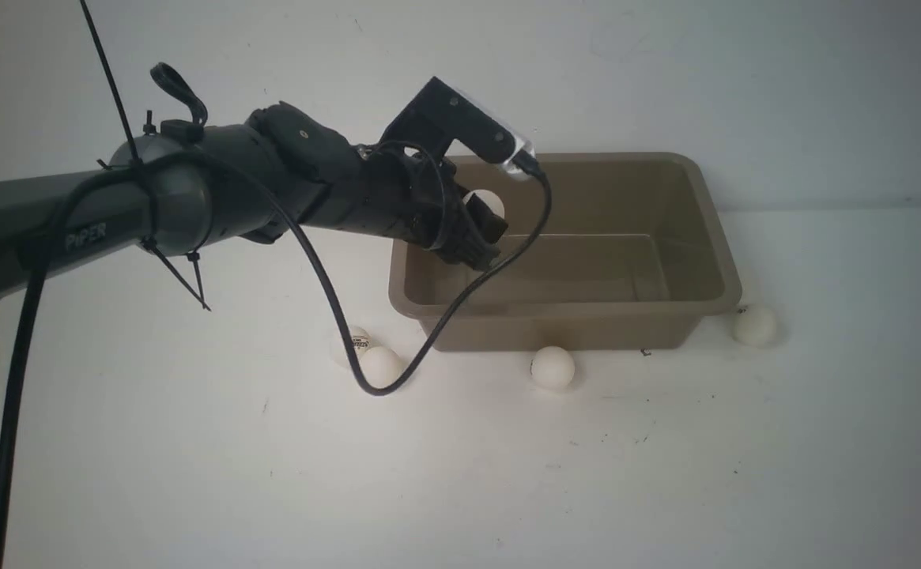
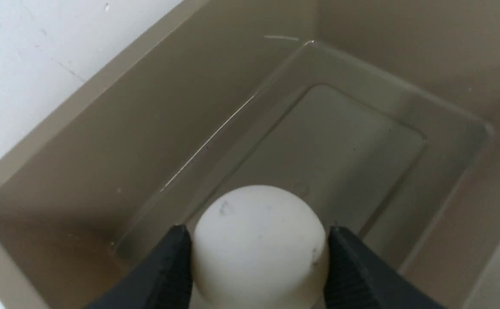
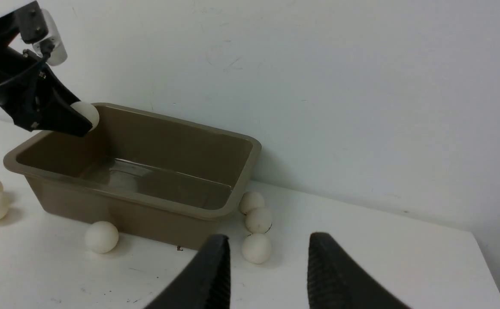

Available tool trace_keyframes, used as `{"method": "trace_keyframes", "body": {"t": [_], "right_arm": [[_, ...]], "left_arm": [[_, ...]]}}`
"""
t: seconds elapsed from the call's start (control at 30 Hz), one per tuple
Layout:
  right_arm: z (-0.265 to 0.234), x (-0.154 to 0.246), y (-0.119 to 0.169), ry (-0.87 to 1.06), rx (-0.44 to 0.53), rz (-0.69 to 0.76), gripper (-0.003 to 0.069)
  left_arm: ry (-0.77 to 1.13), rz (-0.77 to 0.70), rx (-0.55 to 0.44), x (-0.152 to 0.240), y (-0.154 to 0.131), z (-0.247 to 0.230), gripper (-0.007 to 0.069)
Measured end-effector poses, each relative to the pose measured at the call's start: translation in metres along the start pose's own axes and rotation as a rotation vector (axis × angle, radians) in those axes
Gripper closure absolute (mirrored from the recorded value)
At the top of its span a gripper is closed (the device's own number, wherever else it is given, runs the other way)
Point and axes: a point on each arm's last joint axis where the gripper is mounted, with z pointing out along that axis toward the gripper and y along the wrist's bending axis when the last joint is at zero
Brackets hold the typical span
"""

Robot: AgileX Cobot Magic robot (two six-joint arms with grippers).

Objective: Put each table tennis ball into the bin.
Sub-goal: Use the left arm to put the table tennis ball into the box

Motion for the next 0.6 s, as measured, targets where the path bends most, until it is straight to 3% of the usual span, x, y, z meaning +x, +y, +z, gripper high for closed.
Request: {"method": "trace_keyframes", "body": {"t": [0.13,0.3,0.43,0.6], "right_arm": [[0.000,0.000,0.000,0.001,0.000,0.000,0.0416],[0.000,0.000,0.000,0.001,0.000,0.000,0.0416],[0.000,0.000,0.000,0.001,0.000,0.000,0.0416],[0.000,0.000,0.000,0.001,0.000,0.000,0.0416]], "left_arm": [[-0.005,0.059,0.000,0.000,0.001,0.000,0.0258],[-0.039,0.015,-0.066,-0.004,0.007,0.000,0.0144],[-0.054,0.004,-0.114,-0.005,0.011,-0.001,0.0115],[-0.046,-0.070,-0.061,-0.004,0.007,0.000,0.0114]]}}
